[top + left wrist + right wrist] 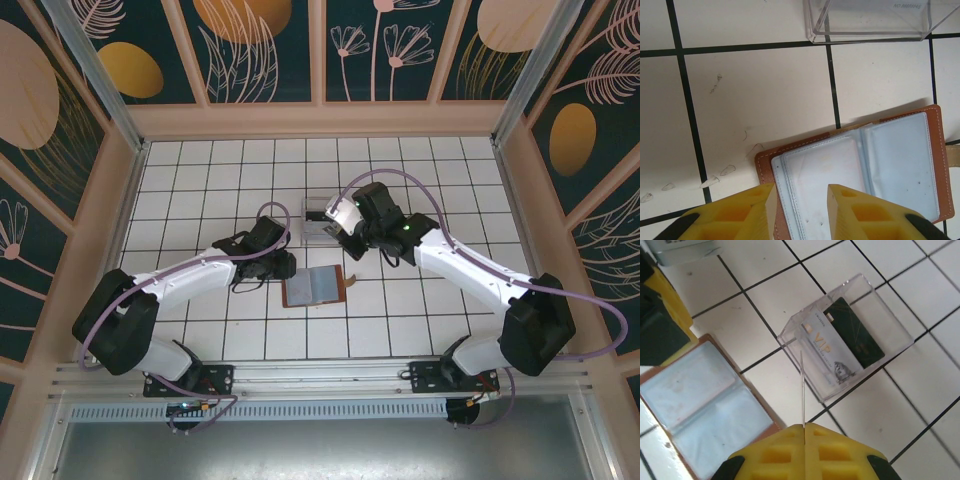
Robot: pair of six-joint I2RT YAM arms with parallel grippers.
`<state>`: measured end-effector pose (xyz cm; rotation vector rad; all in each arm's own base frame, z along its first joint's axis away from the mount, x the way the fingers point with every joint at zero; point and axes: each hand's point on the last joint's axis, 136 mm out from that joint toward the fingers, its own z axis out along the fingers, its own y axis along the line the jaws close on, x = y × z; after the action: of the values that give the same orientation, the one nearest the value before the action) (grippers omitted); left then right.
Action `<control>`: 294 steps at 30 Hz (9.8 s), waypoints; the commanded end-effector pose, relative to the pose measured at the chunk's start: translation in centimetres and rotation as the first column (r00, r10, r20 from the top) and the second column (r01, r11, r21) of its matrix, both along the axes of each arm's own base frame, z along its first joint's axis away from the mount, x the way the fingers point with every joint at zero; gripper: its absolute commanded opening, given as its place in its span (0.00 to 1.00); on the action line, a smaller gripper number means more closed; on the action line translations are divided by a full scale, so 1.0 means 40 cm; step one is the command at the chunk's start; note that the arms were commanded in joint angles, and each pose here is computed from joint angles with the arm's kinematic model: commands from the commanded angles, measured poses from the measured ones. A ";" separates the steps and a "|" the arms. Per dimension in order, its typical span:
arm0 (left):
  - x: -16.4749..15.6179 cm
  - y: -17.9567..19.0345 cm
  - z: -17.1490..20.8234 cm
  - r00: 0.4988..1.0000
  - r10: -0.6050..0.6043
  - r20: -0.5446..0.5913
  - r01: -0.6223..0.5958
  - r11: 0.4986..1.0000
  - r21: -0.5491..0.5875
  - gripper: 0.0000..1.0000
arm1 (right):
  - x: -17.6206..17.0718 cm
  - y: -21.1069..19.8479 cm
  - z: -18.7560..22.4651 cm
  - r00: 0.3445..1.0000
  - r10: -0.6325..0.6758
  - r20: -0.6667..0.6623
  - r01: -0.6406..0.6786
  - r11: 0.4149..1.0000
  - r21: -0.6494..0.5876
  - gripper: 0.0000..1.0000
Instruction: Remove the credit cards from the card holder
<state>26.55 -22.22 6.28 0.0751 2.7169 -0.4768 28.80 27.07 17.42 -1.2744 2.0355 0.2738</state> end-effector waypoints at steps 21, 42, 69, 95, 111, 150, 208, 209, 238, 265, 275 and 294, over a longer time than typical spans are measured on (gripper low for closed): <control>0.002 0.028 -0.027 0.999 0.030 -0.032 -0.030 1.000 0.008 0.35 | 0.150 0.072 -0.028 0.926 0.378 0.002 -0.366 0.898 -0.244 0.00; 0.030 0.087 -0.042 0.995 0.086 -0.046 -0.088 0.996 -0.027 0.36 | 0.246 0.130 -0.088 0.900 0.428 -0.078 -0.433 0.861 -0.266 0.00; 0.044 0.087 -0.048 0.996 0.077 -0.050 -0.078 0.997 -0.007 0.36 | 0.261 0.121 -0.218 0.887 0.417 -0.200 -0.461 0.829 -0.316 0.15; 0.050 0.080 -0.042 0.997 0.066 -0.049 -0.067 0.998 -0.017 0.36 | 0.377 0.109 -0.097 0.954 0.290 0.076 -0.240 0.891 -0.384 0.22; 0.040 0.021 -0.045 0.997 -0.027 -0.073 0.018 0.992 -0.123 0.35 | 0.350 0.123 0.019 0.993 -0.083 0.089 0.090 0.993 -0.077 0.20; 0.057 0.032 -0.058 0.998 0.016 -0.055 -0.022 0.994 -0.104 0.35 | -0.031 0.186 -0.092 0.604 -0.394 -0.693 0.677 0.713 0.184 0.06; 0.051 0.171 -0.066 0.992 0.126 -0.033 -0.126 0.992 -0.016 0.39 | -0.177 0.211 -0.389 0.379 -0.624 -0.683 0.667 0.696 -0.265 0.29; 0.051 0.170 -0.066 0.992 0.124 -0.033 -0.124 0.992 -0.017 0.39 | -0.176 0.205 -0.388 0.382 -0.637 -0.670 0.671 0.690 -0.273 0.29; 0.074 0.136 -0.053 0.995 0.093 -0.038 -0.095 0.994 -0.061 0.39 | -0.165 0.080 -0.310 0.452 -0.832 -0.322 0.731 0.552 -0.400 0.44; -0.003 -0.037 -0.027 0.994 -0.061 -0.089 0.051 0.992 -0.117 0.36 | -0.162 -0.033 -0.304 0.389 -0.852 -0.350 0.787 0.504 -0.354 0.42; -0.051 -0.092 -0.056 0.985 -0.105 -0.138 0.088 0.989 -0.120 0.34 | -0.139 0.007 -0.245 0.404 -0.784 -0.472 0.788 0.560 -0.256 0.33; -0.091 -0.065 -0.130 0.974 -0.095 -0.205 0.091 0.995 -0.026 0.25 | -0.146 0.138 -0.277 0.364 -0.467 -0.806 0.710 0.699 -0.084 0.21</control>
<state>23.53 -25.81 2.13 0.1654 2.8742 -0.6416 23.01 31.25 6.18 -0.0144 2.9241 0.7429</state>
